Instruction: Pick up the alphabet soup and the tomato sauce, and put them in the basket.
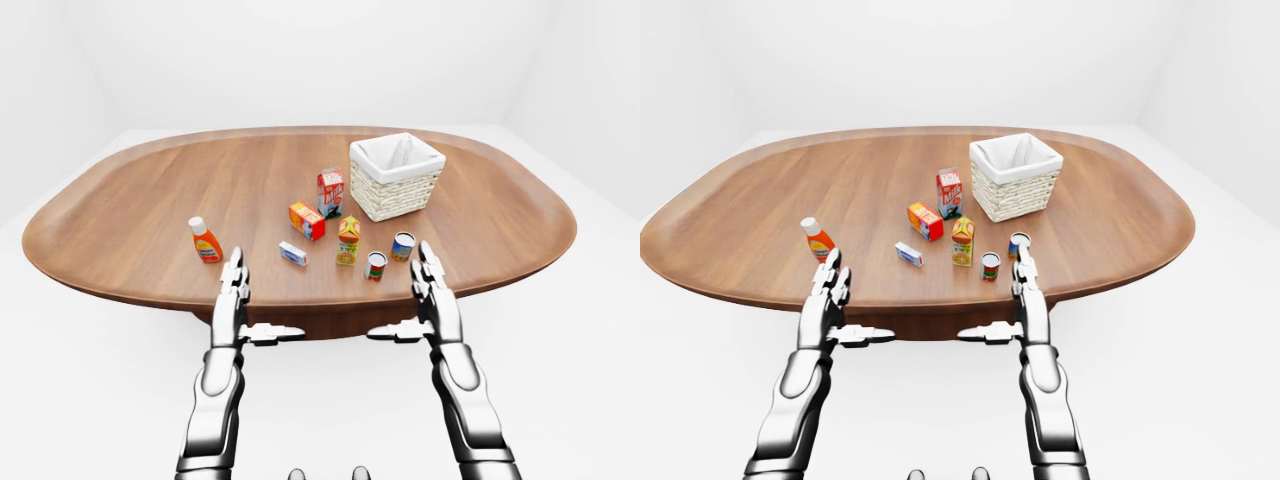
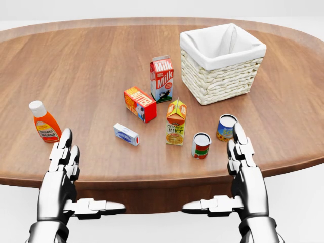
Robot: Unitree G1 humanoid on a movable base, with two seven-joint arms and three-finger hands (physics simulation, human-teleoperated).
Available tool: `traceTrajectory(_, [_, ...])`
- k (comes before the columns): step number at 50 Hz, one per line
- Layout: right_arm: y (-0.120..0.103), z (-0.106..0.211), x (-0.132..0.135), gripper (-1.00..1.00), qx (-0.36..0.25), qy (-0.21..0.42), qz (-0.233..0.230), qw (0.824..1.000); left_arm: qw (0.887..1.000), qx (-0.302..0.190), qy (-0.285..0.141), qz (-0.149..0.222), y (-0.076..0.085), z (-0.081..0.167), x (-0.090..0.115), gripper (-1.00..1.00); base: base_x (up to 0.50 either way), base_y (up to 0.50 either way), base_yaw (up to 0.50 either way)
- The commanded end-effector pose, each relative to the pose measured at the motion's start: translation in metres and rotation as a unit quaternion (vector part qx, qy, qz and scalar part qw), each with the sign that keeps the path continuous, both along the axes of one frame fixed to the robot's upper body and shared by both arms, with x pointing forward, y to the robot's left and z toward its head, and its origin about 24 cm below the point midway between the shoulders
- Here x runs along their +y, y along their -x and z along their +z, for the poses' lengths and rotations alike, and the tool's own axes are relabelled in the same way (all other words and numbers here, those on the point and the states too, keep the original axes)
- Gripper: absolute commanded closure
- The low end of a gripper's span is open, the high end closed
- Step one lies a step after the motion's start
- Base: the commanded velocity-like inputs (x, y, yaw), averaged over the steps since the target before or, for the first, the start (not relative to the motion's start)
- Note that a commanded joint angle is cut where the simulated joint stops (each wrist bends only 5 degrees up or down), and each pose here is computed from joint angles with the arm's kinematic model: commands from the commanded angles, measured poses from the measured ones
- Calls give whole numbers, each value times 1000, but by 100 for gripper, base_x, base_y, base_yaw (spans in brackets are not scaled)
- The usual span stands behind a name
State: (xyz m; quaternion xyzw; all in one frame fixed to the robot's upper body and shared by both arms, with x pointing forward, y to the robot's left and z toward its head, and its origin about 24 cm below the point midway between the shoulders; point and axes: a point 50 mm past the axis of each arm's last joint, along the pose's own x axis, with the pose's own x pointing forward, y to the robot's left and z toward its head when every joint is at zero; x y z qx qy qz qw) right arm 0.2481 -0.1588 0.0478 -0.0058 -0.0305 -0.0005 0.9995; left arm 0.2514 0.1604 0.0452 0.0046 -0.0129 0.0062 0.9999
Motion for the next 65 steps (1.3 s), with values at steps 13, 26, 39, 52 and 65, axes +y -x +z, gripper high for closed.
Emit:
traceTrajectory(13, [13, 13, 0, -100, -37, 15, -3, 999, 998, -59, -19, 19, 11, 17, 2, -100, 0, 0, 0])
traceTrajectory(26, [20, 22, -1, -100, -56, 15, -8, 998, 995, -84, -47, 31, 19, 29, 2, -100, 0, 0, 0])
traceTrajectory(39, [27, 32, -2, -100, -77, 15, -14, 997, 991, -109, -69, 41, 27, 41, 2, -100, 0, 0, 0])
traceTrajectory(52, [29, 38, -3, -100, -90, 12, -19, 996, 990, -112, -74, 45, 28, 43, 3, -100, 0, 0, 0])
traceTrajectory(65, [29, 38, -3, -100, -90, 12, -19, 996, 990, -108, -73, 46, 27, 41, 3, -100, 0, 0, 0])
